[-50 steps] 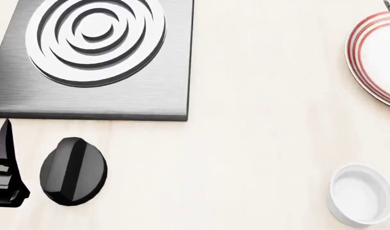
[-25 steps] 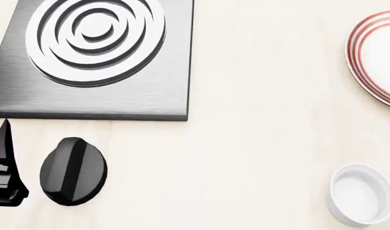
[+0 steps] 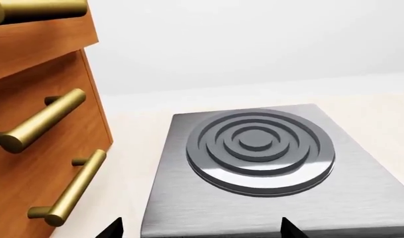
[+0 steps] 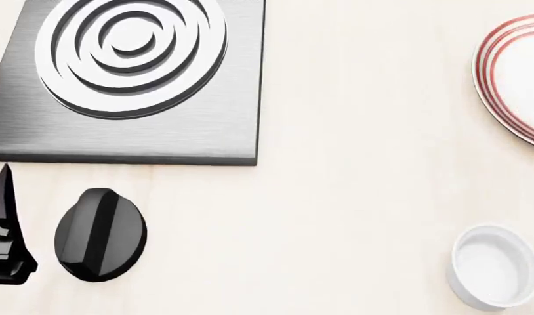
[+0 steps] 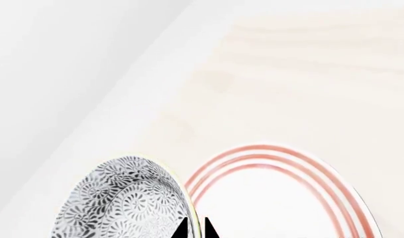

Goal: Pick the akita bowl next to the ramekin and place it on the plate.

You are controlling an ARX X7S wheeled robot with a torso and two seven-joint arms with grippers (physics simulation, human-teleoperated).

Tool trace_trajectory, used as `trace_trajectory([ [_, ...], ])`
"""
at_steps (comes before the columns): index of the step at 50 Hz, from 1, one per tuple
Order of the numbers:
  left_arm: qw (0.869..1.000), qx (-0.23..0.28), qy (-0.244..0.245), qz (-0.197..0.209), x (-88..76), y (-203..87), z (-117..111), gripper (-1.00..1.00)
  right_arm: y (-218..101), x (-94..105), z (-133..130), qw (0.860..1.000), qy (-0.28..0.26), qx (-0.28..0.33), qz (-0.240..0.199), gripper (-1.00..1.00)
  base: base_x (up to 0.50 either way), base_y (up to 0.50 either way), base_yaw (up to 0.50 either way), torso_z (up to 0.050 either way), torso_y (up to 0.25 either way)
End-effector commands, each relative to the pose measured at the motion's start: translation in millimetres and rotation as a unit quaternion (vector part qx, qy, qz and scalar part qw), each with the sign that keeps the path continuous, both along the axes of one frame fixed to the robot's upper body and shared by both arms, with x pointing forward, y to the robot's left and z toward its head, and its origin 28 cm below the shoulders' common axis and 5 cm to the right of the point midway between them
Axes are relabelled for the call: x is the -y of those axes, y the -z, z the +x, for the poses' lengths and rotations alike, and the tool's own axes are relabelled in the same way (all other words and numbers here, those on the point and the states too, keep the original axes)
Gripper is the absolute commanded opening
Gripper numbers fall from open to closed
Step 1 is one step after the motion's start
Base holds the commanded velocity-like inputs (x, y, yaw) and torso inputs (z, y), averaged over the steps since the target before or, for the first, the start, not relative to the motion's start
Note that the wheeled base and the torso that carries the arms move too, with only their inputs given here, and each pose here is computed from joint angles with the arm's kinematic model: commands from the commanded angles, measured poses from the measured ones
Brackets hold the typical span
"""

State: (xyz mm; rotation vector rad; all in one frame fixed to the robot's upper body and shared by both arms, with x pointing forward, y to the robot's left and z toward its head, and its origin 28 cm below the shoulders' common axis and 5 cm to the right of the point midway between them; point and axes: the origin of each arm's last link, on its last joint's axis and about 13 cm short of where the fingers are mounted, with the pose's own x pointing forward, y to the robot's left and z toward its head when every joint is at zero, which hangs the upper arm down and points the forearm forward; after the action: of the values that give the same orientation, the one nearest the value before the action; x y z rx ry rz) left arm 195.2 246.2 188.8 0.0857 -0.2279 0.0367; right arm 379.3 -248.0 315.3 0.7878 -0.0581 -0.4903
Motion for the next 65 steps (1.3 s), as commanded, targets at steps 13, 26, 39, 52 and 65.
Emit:
trace_trajectory([
  [13,1.000,0.010,0.000,-0.005,-1.4,-3.1,2.3,1.00,10.2,-4.0,3.8,1.000,-0.011,0.017,0.003,-1.00,0.00,0.00,0.00,0.000,0.000],
  [26,1.000,0.011,-0.001,-0.004,-1.9,-3.4,2.8,1.00,17.1,-4.6,5.0,1.000,-0.013,0.010,0.003,-1.00,0.00,0.00,0.00,0.001,0.001],
  [39,1.000,0.011,-0.002,-0.004,-2.1,-2.9,3.0,1.00,23.3,-4.5,9.1,1.000,-0.013,0.003,0.005,-1.00,0.00,0.00,0.00,0.000,0.000],
  [52,1.000,0.011,-0.003,-0.003,-1.9,-2.3,2.6,1.00,28.8,-4.7,9.7,1.000,-0.014,-0.002,0.007,-1.00,0.00,0.00,0.00,0.000,0.001],
  [65,1.000,0.010,-0.003,-0.003,-1.8,-1.6,2.4,1.00,35.2,-5.8,12.5,1.000,-0.016,-0.008,0.009,-1.00,0.00,0.00,0.00,0.000,0.000],
])
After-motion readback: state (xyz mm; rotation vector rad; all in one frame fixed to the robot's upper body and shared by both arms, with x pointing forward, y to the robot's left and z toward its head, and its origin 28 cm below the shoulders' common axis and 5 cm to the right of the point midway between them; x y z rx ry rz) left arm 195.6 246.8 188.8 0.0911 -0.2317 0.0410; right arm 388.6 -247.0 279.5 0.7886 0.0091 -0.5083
